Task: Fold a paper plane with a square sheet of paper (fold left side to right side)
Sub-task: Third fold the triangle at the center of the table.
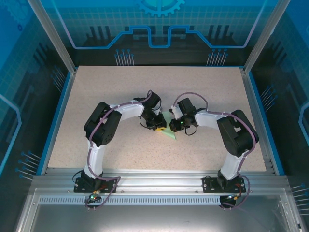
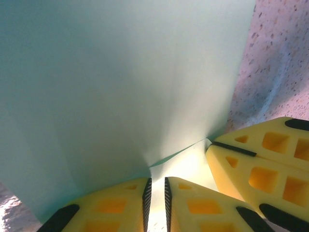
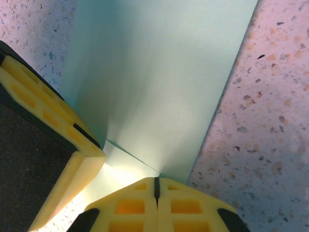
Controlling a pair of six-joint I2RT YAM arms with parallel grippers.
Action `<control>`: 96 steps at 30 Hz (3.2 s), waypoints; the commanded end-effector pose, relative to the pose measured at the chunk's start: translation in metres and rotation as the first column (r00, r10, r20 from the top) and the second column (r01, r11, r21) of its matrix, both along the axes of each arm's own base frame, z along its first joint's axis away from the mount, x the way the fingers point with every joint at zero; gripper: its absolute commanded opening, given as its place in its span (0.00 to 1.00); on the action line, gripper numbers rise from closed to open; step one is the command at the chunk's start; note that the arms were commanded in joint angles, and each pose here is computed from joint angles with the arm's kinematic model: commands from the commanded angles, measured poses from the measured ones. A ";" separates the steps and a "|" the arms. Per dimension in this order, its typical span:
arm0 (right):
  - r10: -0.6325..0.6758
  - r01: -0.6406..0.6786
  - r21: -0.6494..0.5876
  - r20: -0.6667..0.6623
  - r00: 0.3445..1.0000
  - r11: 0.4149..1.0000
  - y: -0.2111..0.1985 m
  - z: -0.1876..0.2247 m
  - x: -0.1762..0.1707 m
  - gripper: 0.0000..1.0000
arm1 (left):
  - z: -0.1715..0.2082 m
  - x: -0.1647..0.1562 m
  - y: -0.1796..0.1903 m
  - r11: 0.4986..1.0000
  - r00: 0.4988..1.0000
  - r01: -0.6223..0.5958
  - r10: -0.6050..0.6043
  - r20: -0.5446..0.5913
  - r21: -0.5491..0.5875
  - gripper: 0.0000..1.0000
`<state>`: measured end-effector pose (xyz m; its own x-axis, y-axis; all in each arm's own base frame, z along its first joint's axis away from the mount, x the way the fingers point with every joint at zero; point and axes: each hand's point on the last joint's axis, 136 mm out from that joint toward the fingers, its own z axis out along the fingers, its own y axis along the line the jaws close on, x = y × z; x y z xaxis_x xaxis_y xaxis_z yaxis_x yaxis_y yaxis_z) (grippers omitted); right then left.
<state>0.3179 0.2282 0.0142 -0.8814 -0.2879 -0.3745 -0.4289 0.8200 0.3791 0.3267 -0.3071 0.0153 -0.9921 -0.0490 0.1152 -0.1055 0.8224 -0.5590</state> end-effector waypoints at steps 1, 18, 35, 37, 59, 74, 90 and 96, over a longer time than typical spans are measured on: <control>-0.029 0.031 0.048 -0.042 0.999 0.998 -0.003 0.015 -0.001 0.07 | -0.040 -0.022 0.015 0.994 0.997 0.003 0.006 -0.082 0.106 0.20; 0.089 -0.010 0.316 -0.236 0.968 0.949 0.032 0.057 -0.063 0.25 | -0.046 -0.024 0.015 0.991 0.997 0.009 0.002 -0.077 0.134 0.19; 0.001 0.034 0.100 -0.330 0.944 0.994 0.013 0.003 -0.066 0.22 | -0.045 -0.022 0.016 0.989 0.997 0.011 0.000 -0.072 0.146 0.18; -0.013 0.042 0.078 -0.340 0.940 0.996 0.010 -0.001 -0.066 0.22 | -0.045 -0.021 0.017 0.989 0.998 0.011 0.000 -0.069 0.150 0.18; -0.109 0.116 -0.017 -0.497 0.861 0.993 -0.020 -0.028 -0.111 0.18 | -0.047 -0.017 0.020 0.985 0.998 0.014 -0.002 -0.066 0.174 0.17; -0.083 0.124 0.051 -0.490 0.868 0.991 -0.031 0.005 -0.124 0.15 | -0.049 -0.017 0.021 0.983 0.998 0.012 0.000 -0.066 0.181 0.17; -0.146 0.173 0.028 -0.417 0.897 0.984 -0.010 0.009 -0.069 0.04 | -0.043 -0.015 0.020 0.986 0.999 0.006 0.003 -0.054 0.168 0.16; -0.169 0.175 -0.030 -0.463 0.870 0.984 -0.020 -0.015 -0.084 0.03 | -0.039 -0.014 0.018 0.987 0.999 0.005 0.003 -0.047 0.162 0.17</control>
<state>0.2447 0.2136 0.0139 -0.9921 -0.1205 0.0339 -0.0834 0.8385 0.5384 0.3234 -0.3133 0.0113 -0.9931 -0.0325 0.1130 -0.0891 0.8356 -0.5421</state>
